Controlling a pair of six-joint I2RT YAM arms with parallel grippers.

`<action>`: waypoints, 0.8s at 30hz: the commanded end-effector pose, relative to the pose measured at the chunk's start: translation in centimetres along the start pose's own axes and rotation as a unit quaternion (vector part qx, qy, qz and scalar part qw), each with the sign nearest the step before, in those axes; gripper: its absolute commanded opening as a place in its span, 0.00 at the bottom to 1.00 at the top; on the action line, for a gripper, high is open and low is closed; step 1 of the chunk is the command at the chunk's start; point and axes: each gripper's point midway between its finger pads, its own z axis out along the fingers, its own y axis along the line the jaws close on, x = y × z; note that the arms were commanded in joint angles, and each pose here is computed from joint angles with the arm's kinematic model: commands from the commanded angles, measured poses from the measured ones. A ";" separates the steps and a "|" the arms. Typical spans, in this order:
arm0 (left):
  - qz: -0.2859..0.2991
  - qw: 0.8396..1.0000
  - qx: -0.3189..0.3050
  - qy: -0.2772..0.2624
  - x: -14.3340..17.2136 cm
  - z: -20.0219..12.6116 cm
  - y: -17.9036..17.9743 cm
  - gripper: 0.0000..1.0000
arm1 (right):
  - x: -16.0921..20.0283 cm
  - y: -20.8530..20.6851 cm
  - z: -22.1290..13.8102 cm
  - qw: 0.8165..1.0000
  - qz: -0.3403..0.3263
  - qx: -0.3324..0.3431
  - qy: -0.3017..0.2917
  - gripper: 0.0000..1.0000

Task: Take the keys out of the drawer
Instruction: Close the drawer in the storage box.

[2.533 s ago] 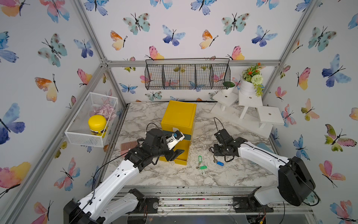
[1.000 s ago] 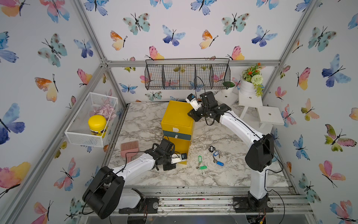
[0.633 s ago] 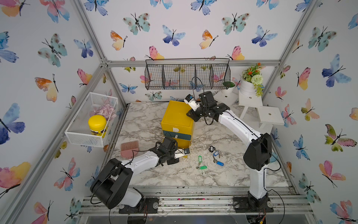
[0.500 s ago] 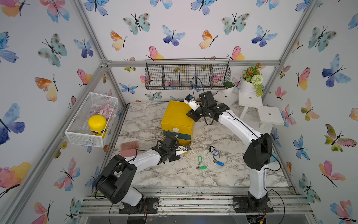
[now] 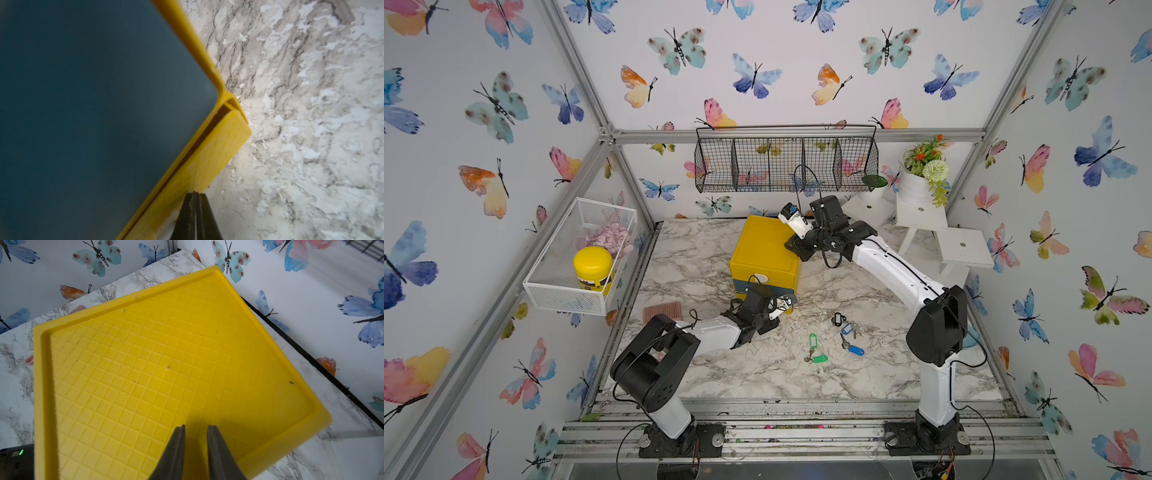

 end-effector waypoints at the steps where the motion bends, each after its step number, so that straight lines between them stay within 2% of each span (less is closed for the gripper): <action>1: -0.048 0.997 -0.042 -0.031 -1.3 -1.3 1.9 0.16 | 6.7 0.5 1.3 0.992 0.026 -0.006 0.122 0.26; 7: -0.090 0.990 -0.047 -0.092 -3.3 -4.5 2.7 0.28 | 3.2 -0.3 0.3 0.996 0.043 0.011 0.075 0.27; 12: -0.089 0.983 0.007 -0.161 -4.7 -9.1 0.9 0.29 | -2.3 0.3 -2.5 0.998 0.051 -0.002 -0.033 0.29; 15: -0.087 0.975 0.006 -0.203 -5.4 -12.5 1.0 0.31 | -5.1 -0.8 -5.1 0.995 0.053 0.033 -0.083 0.31; 17: -0.107 0.968 -0.046 -0.222 -5.8 -14.5 3.5 0.38 | -6.9 -2.8 -7.6 0.987 0.062 0.088 -0.118 0.33; 20: -0.185 0.950 -0.126 -0.219 -4.8 -16.4 9.4 0.46 | -7.5 -7.0 -11.9 0.966 0.089 0.184 -0.160 0.35; 22: -0.257 0.935 -0.152 -0.191 -3.1 -16.6 13.4 0.46 | -6.0 -10.3 -14.5 0.947 0.113 0.250 -0.168 0.36; 24: -0.323 0.918 -0.177 -0.148 -0.4 -16.2 17.0 0.47 | -2.3 -14.3 -17.2 0.919 0.149 0.331 -0.157 0.40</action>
